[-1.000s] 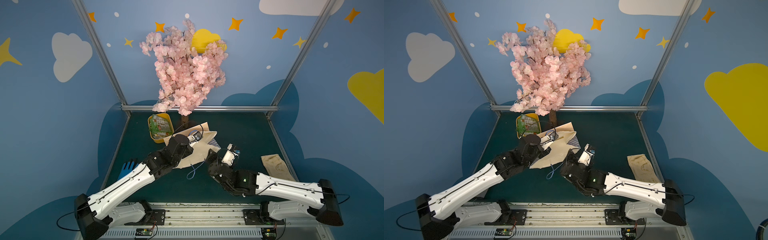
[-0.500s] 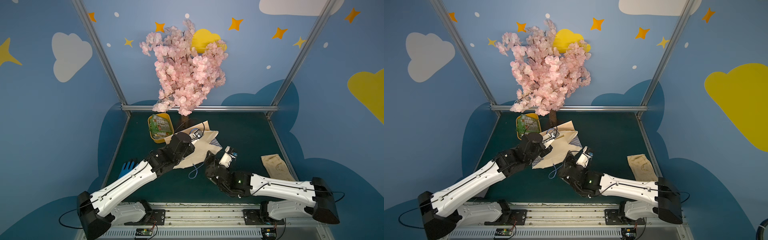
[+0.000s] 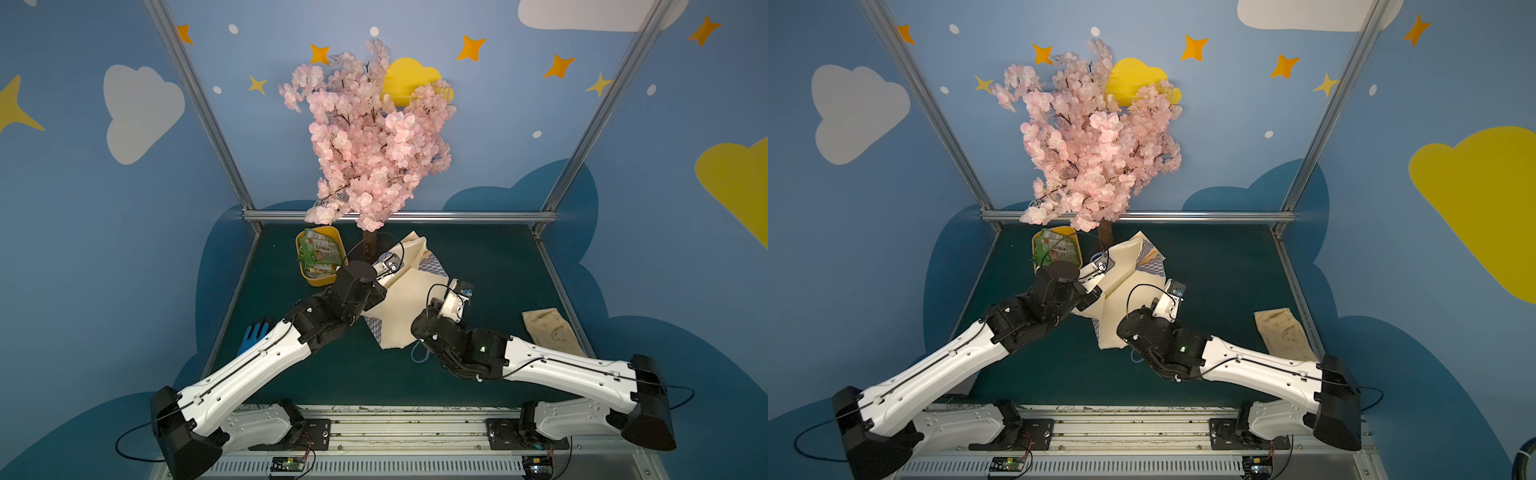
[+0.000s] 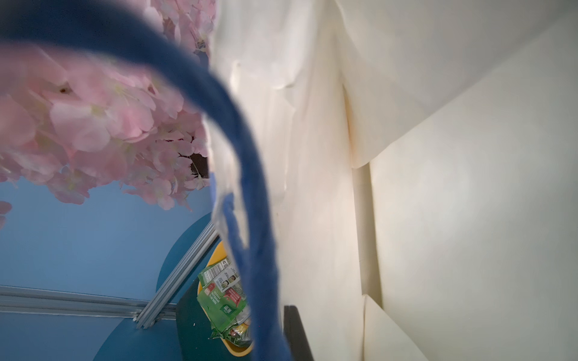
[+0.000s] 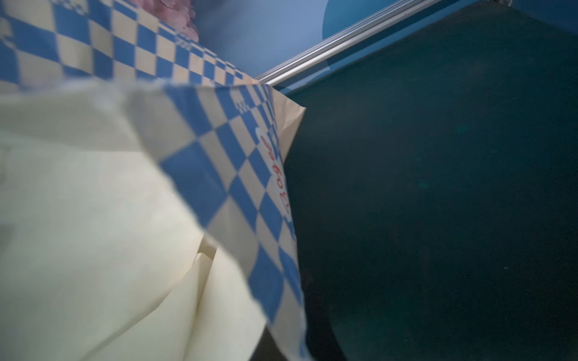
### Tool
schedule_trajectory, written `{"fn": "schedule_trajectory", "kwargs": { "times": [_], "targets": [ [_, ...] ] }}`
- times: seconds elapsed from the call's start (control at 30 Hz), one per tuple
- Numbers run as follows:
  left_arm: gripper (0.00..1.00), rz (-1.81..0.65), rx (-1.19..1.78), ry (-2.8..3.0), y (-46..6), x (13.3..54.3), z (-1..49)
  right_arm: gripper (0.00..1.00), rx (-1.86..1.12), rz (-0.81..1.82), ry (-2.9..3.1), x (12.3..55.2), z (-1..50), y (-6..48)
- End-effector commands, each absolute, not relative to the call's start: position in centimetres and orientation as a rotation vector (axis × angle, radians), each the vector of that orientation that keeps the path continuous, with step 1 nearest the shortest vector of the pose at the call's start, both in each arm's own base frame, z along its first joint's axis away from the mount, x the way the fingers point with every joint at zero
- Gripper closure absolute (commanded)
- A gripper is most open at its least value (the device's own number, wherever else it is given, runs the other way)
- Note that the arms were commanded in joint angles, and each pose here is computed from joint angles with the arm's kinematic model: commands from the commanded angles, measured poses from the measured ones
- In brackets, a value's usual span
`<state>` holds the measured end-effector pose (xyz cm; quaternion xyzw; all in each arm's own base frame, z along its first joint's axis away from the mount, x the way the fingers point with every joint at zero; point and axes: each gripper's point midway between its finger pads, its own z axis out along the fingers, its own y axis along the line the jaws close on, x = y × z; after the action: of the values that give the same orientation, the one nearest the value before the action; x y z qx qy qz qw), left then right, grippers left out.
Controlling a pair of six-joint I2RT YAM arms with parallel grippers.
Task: Place the condiment packets inside the bag
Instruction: Open the paper bag, then place the paper bag at the center of the board.
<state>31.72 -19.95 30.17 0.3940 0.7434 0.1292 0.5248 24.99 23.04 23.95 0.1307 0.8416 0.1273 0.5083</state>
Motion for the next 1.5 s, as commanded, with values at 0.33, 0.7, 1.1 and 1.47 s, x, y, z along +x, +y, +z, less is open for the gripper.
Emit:
{"fn": "schedule_trajectory", "kwargs": {
  "times": [0.33,0.7,1.1,1.47],
  "targets": [
    [0.97,0.444,0.953,1.755,-19.4,33.7,30.0,0.9,-0.022,-0.038,2.306,24.9,23.7,16.4],
    [0.97,0.351,1.046,1.897,-21.5,33.7,26.6,0.44,-0.114,0.08,2.263,25.5,27.5,18.2],
    [0.97,-0.066,0.829,2.19,-27.8,37.2,29.0,0.22,0.01,0.084,2.244,26.9,30.3,12.9],
    [0.97,-0.233,0.557,2.404,-31.4,42.4,26.8,0.16,0.123,0.166,2.116,25.7,35.0,9.7]
  ]
}}
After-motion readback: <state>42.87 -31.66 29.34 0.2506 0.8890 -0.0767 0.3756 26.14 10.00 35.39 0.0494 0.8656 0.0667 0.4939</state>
